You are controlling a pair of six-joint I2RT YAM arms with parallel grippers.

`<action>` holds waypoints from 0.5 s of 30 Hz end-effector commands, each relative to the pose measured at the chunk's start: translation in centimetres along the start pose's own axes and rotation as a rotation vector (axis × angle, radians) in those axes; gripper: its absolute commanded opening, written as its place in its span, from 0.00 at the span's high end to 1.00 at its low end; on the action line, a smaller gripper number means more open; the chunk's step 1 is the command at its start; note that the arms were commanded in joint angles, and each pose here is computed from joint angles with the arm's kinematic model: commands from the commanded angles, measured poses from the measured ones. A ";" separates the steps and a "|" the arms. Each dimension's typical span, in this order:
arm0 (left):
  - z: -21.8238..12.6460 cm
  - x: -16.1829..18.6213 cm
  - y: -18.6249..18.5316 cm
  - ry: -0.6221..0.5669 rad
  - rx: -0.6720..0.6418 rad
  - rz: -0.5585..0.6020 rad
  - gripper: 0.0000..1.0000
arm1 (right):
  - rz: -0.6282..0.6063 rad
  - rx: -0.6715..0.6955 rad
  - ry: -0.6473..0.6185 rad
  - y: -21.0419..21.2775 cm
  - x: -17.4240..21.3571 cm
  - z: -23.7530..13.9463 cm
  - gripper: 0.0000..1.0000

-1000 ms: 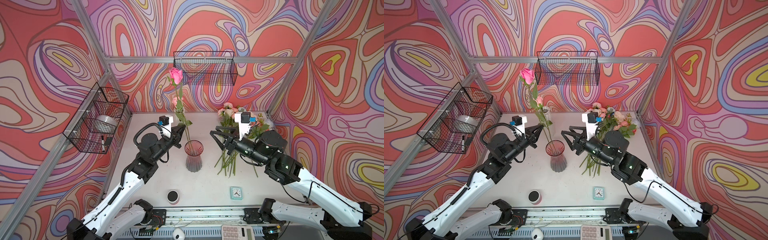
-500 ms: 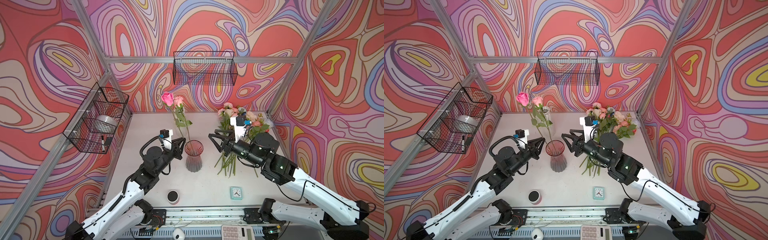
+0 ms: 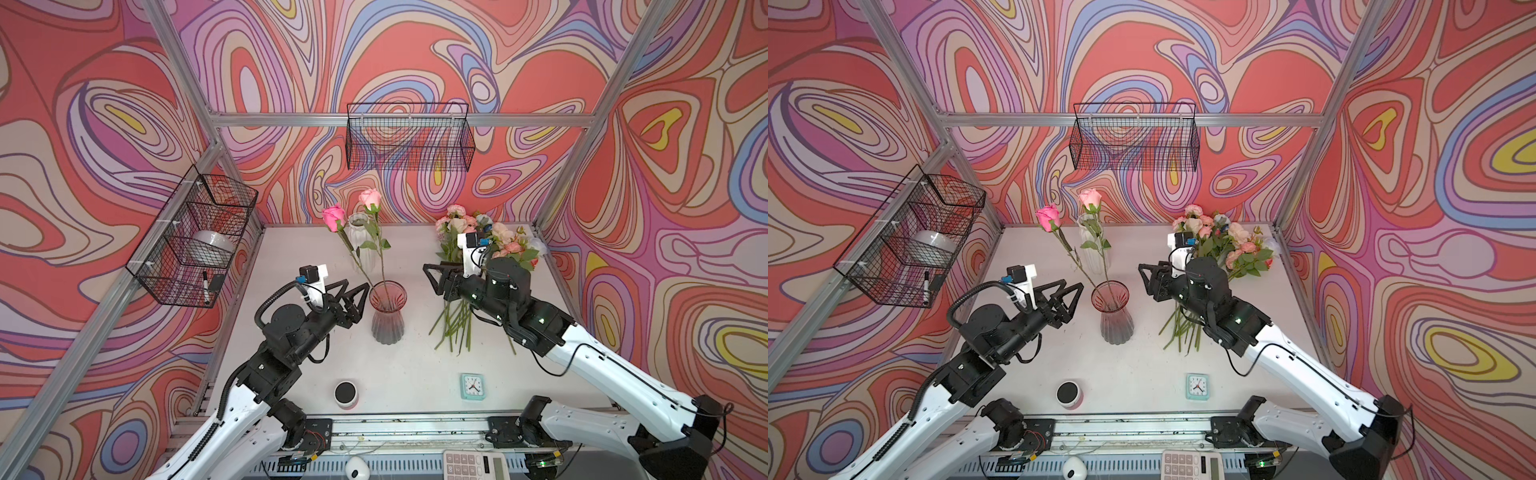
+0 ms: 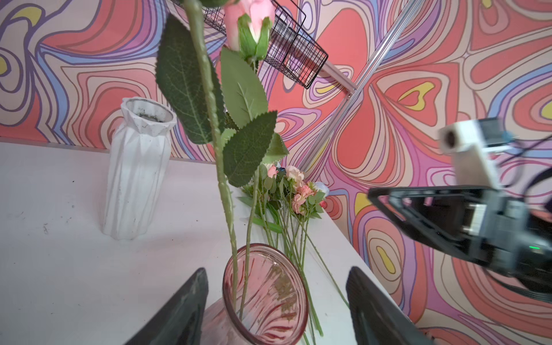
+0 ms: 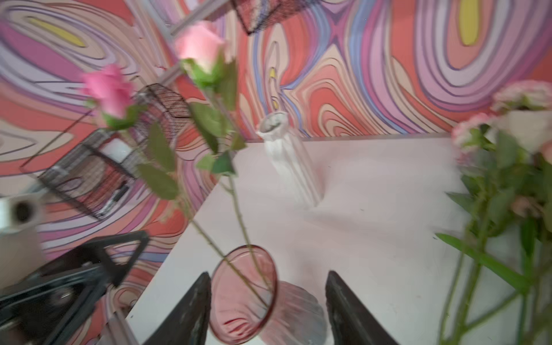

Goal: Arrange the flowers into the vase
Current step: 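Open both grippers, return the right gripper to the pile while the left draws back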

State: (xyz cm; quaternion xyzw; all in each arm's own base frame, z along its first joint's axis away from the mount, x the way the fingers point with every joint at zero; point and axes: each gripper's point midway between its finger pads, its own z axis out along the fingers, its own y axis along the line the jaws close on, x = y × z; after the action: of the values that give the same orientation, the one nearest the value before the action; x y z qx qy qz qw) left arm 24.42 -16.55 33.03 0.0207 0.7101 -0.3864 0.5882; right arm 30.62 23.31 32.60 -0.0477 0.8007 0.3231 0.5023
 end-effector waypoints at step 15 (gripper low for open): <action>-4.3 8.4 5.0 0.109 -0.081 -0.204 0.15 | 0.240 0.578 0.314 -24.2 10.6 7.5 0.55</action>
State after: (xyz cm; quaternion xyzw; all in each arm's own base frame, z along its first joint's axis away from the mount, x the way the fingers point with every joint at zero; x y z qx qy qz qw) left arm 21.11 -14.32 24.55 -0.0381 0.7447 -0.4070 0.5275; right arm 39.39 12.56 10.80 0.1314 0.9253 0.1560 0.3196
